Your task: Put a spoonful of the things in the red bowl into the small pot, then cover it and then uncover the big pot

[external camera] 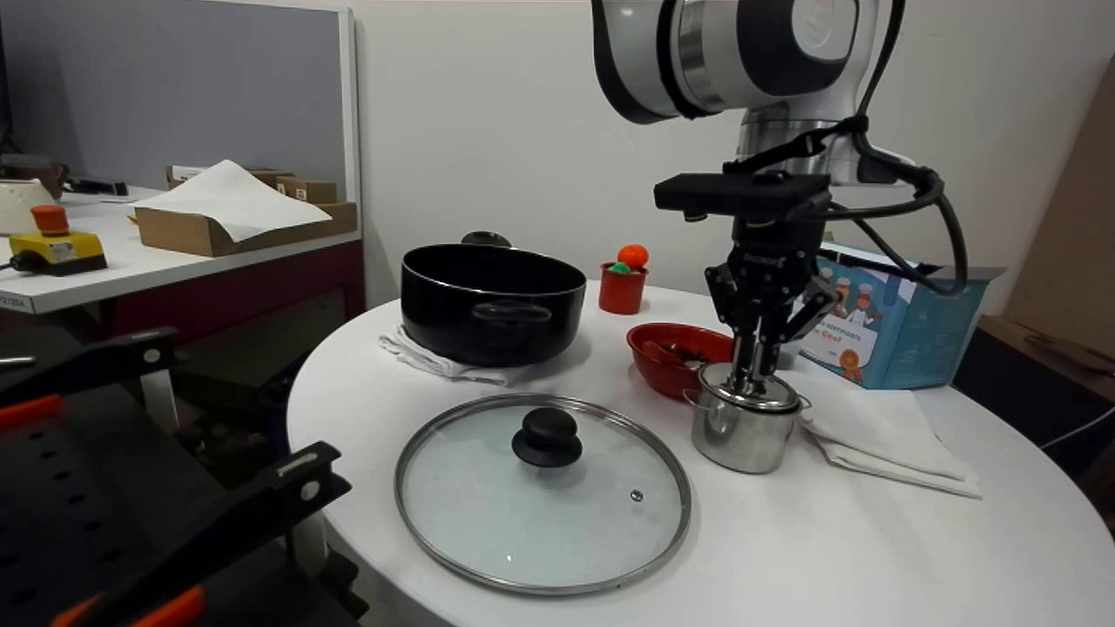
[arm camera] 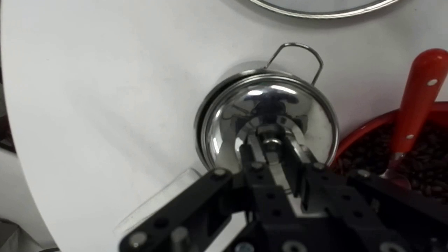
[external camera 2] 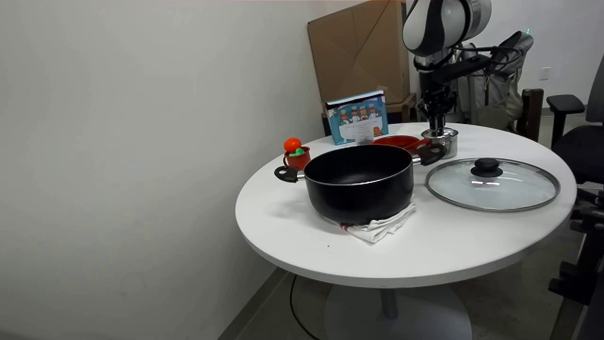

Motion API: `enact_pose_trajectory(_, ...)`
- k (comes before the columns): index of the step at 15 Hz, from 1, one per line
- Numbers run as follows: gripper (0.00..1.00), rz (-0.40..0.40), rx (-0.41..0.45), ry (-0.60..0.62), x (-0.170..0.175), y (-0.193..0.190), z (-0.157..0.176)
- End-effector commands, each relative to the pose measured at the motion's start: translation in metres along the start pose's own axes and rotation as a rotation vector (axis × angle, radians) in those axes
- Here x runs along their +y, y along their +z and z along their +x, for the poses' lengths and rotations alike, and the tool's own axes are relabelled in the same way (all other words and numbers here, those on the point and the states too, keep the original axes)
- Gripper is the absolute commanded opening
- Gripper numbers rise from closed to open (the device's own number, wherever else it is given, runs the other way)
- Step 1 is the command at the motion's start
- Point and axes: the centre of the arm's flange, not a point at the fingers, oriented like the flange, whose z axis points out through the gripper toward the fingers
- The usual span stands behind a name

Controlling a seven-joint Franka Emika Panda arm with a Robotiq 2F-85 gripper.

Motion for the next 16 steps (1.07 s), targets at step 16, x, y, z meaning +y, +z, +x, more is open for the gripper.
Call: enact_pose_trajectory(16,0.12,0.063,-0.004,0.000,0.010,-0.004,-0.009)
